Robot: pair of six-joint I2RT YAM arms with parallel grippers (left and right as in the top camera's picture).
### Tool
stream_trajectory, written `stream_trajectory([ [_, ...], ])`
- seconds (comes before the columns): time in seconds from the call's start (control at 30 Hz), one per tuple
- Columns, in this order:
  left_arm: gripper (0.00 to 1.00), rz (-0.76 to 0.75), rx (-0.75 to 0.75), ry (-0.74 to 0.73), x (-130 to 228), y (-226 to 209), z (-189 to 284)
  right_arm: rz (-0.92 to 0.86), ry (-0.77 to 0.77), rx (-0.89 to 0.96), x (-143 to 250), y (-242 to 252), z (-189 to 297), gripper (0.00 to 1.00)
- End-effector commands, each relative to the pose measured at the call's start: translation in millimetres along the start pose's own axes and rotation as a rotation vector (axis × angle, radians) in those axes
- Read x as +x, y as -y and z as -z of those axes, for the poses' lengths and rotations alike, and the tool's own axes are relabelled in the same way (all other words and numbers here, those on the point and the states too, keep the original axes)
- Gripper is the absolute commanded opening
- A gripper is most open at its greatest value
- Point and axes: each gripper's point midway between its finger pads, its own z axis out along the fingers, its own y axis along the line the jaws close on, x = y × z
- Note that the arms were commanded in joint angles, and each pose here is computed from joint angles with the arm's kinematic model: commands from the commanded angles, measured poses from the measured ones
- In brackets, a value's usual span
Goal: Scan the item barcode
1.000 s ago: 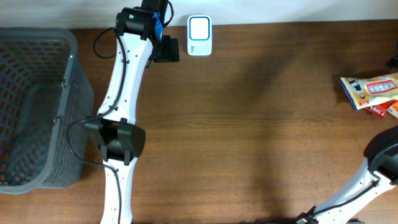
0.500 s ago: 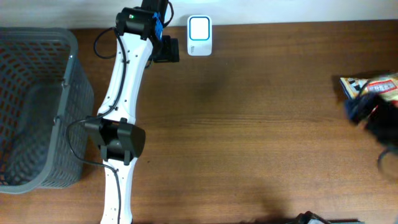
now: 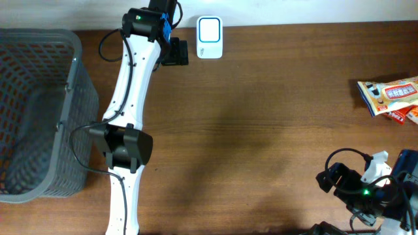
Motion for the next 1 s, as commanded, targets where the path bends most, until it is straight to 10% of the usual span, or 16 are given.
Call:
stream_trajectory([
  [0.0,0.99,-0.004,-0.006,0.002,0.1,0.5,0.7,0.027,0.032,0.012,-8.1,1.5,-0.7,0.98],
  [0.23,0.99,-0.004,-0.006,0.002,0.1,0.5,0.7,0.849,0.648,-0.235,-31.5,-101.4,33.0,0.98],
  [0.97,0.99,-0.004,-0.006,0.002,0.1,0.5,0.7,0.945,0.877,-0.383,2.6,-86.0,5.1,0.99],
])
